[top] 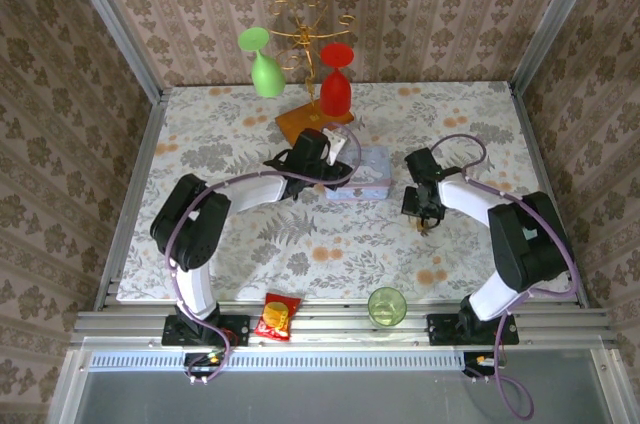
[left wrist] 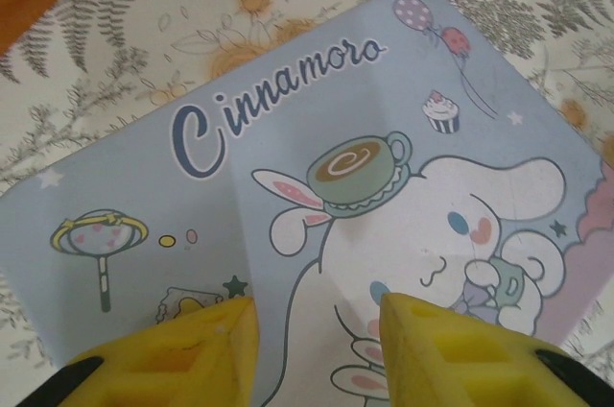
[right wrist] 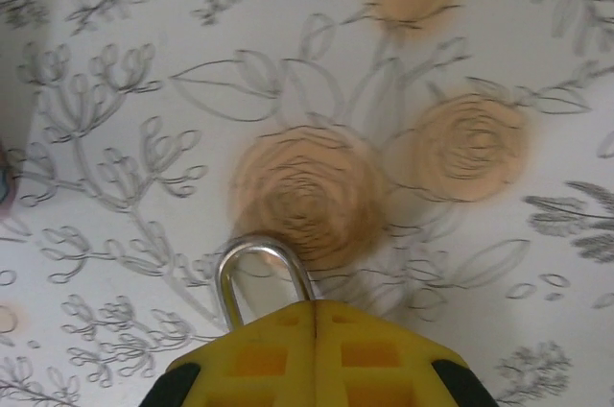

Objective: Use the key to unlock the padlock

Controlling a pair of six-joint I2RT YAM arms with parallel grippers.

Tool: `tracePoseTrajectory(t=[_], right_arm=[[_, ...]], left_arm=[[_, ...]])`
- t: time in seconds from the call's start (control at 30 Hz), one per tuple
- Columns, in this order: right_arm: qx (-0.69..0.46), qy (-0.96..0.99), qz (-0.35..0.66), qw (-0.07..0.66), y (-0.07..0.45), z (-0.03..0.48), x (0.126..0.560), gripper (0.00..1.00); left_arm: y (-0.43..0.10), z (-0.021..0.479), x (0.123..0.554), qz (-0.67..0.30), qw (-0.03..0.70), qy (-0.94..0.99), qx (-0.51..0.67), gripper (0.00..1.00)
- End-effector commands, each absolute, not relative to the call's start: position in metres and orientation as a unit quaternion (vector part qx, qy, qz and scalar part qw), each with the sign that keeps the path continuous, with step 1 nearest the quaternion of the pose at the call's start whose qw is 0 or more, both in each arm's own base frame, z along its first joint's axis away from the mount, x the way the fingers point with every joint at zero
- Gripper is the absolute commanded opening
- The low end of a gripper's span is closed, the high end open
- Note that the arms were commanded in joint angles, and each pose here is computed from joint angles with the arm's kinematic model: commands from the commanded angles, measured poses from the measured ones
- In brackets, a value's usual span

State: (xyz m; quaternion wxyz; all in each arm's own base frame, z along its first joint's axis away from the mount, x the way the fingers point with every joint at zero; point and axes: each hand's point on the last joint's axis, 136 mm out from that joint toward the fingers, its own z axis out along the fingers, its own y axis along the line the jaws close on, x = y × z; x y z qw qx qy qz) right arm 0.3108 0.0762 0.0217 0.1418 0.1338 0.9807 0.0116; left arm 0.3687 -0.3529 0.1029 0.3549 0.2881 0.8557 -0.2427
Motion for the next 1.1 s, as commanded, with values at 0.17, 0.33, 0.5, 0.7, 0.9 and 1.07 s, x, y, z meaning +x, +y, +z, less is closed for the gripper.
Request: tracePoseTrajectory(t=[0.17,0.33,0.5,0.7,0.9,1.07], right_arm=[[0.129,0.982,0.016,0.136,0.080,0.029,0.309,0.03],[0.132,0.977,0.031,0.167,0.083,0.051,0.317,0.08],[0.137,0.965,0.026,0.223,0.071,0.084,0.328,0.35],[0.095,0.926,-0.023,0.363,0.039,0.147,0.351,1.00],[0.067,0.901,-0.109,0.414,-0.001,0.151,0.366,1.00],[0.084,0.872,-0.076,0.477,-0.023,0.134,0.369,1.00]], left_arm=[[-0.333,0.097,0.372,-0.200,0.336,0.877,0.279,0.45],[-0.335,0.135,0.367,-0.209,0.362,0.864,0.280,0.49],[-0.325,0.177,0.354,-0.220,0.395,0.851,0.265,0.55],[-0.255,0.197,0.336,-0.167,0.453,0.850,0.212,1.00],[-0.152,0.183,0.334,-0.032,0.496,0.852,0.161,1.00],[-0.080,0.186,0.335,0.092,0.543,0.826,0.123,1.00]])
